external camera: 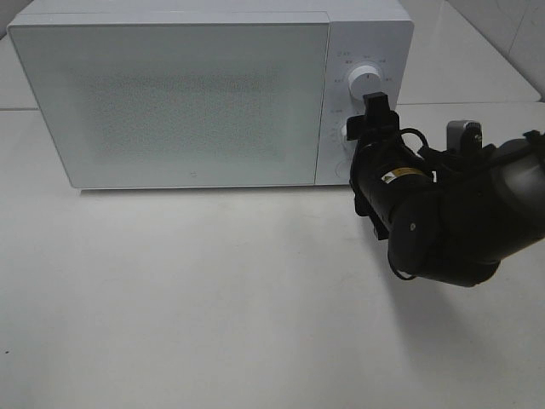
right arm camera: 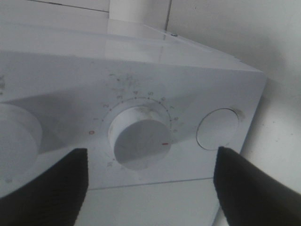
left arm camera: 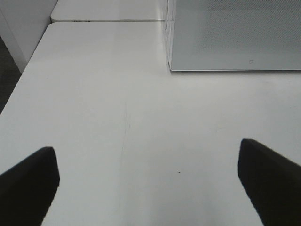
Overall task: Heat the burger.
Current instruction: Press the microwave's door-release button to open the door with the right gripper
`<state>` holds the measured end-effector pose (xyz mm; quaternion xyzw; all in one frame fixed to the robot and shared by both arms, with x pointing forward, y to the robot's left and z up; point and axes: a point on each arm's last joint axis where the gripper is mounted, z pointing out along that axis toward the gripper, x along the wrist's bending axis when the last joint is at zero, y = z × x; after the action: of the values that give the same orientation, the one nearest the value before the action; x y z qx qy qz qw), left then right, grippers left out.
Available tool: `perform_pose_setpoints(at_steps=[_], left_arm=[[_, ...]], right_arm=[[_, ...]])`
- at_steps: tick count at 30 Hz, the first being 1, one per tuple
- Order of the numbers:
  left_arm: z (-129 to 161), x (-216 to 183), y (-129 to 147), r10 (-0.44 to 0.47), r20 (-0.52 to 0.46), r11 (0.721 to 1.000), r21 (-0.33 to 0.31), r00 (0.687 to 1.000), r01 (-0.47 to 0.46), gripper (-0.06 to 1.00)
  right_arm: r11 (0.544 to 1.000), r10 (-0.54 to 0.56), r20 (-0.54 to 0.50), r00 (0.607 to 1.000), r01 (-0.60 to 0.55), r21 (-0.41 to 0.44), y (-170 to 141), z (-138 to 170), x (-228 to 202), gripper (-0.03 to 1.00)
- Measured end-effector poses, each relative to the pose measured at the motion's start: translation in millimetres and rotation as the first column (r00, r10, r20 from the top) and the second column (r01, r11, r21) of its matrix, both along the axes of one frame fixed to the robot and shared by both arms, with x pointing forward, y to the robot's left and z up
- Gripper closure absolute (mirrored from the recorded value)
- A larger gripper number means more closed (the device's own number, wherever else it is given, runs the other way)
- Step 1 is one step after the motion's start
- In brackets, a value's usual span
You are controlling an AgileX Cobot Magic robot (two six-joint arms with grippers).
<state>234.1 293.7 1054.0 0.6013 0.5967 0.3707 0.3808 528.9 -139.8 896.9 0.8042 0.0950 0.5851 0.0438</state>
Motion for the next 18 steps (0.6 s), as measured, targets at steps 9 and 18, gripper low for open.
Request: perform_pose_setpoints(at_steps=[9,18], left_arm=[[0.0,0.0,0.0,0.000,0.000,1.000,0.000,1.000,0.000,-0.03],[0.0,0.0,0.0,0.000,0.000,1.000,0.000,1.000,0.000,-0.03]], right_arm=[[0.945,0.189,-0.129,0.973,-0.216,-0.245,-1.4,18.7,-18.4,0.24],[0.617,0.464,-0.346,0.815,-0.578,-0.534,-11.0,36.5,-28.6,0.25]])
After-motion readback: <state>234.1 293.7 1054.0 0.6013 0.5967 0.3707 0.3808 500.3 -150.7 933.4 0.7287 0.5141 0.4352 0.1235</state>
